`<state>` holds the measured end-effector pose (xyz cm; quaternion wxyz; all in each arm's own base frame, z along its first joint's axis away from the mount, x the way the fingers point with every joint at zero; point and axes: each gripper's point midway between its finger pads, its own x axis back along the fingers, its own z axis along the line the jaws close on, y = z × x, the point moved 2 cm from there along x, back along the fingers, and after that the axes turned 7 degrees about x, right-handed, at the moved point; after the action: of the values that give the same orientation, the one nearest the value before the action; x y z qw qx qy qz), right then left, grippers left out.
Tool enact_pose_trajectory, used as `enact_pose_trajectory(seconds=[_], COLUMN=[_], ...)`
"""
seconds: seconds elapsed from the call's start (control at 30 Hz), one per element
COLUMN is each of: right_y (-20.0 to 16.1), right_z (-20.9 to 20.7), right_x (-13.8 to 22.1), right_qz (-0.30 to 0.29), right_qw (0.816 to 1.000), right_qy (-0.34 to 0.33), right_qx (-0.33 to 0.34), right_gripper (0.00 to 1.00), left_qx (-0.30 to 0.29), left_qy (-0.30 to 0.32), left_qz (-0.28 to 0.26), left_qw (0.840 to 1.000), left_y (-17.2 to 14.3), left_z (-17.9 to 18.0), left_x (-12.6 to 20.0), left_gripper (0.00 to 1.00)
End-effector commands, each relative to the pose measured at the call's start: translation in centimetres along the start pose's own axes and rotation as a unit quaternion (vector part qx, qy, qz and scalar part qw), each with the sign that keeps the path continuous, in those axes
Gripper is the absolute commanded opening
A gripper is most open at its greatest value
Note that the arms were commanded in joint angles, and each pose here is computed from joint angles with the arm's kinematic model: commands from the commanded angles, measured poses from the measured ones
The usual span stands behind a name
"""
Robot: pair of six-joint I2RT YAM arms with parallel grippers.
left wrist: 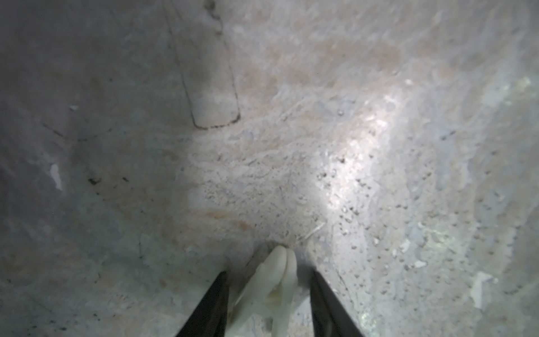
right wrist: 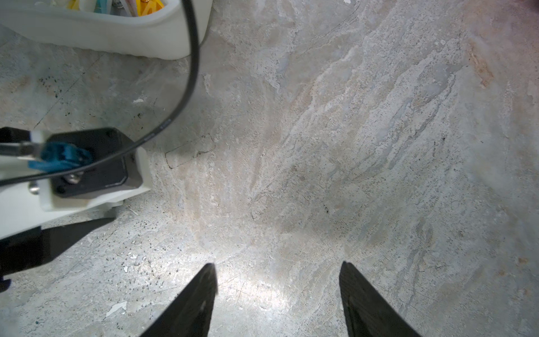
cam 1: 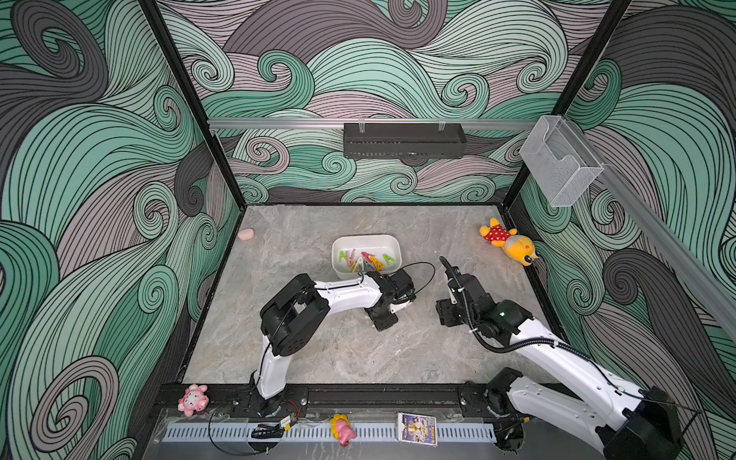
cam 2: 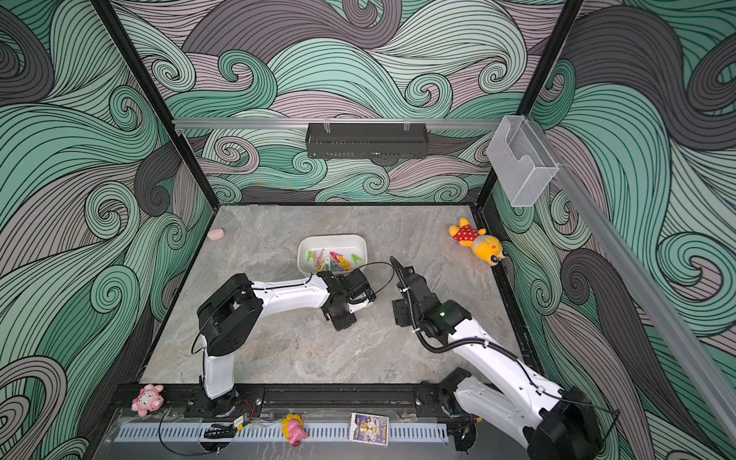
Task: Put the clothespins into the storage box
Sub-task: Pick up the clothespin from the center of the board, then place the clothespin in the storage box.
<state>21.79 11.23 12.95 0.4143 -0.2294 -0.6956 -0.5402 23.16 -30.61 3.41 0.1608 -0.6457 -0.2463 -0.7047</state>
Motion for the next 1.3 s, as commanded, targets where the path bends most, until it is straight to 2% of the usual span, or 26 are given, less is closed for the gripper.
enact_pose_trajectory(seconds=[0.0,0.17,0.33,0.47,0.63,0.77,1.03,1.13,1.27], right_y=[0.3,0.4,0.5,0.7,1.3,2.0,3.6,4.3,5.0], right_z=[-0.2,-0.3,-0.2,-0.2,-0.2,-0.1,0.4,0.7,1.2], right_x=[-0.1,0.0,-0.1,-0.1,0.3,0.6,1.1,1.2,0.9], right_qz=[-0.008,-0.011,-0.011,-0.012,-0.018,-0.028,-0.038,-0.049,-0.05], right_qw=[1.0,1.0,1.0,1.0,1.0,1.0,0.999,0.999,0.998], right_qy=[-0.006,-0.006,-0.004,-0.003,-0.003,0.0,0.011,0.02,0.03], right_qx=[-0.007,-0.007,-0.008,-0.006,-0.002,-0.002,0.001,-0.001,-0.004], right_gripper=[0.69,0.68,0.68,0.68,0.68,0.68,0.68,0.68,0.68], left_qx=[0.012,0.023,0.036,0.048,0.066,0.109,0.203,0.218,0.265], left_qy=[0.009,0.012,0.012,0.011,0.006,-0.001,-0.063,-0.056,-0.061], left_qz=[0.045,0.05,0.039,0.029,-0.006,-0.052,-0.127,-0.147,-0.142], left_qw=[0.999,0.998,0.999,0.998,0.998,0.993,0.969,0.963,0.952], left_y=[-1.9,-2.3,-2.0,-1.6,-0.5,0.5,3.5,5.0,6.9], left_z=[0.1,0.1,0.2,0.2,0.8,2.8,8.0,10.4,13.6], left_x=[-0.8,-0.2,0.5,1.8,5.1,7.9,13.1,13.7,12.2], left_gripper=[0.36,0.22,0.15,0.15,0.15,0.15,0.15,0.16,0.17])
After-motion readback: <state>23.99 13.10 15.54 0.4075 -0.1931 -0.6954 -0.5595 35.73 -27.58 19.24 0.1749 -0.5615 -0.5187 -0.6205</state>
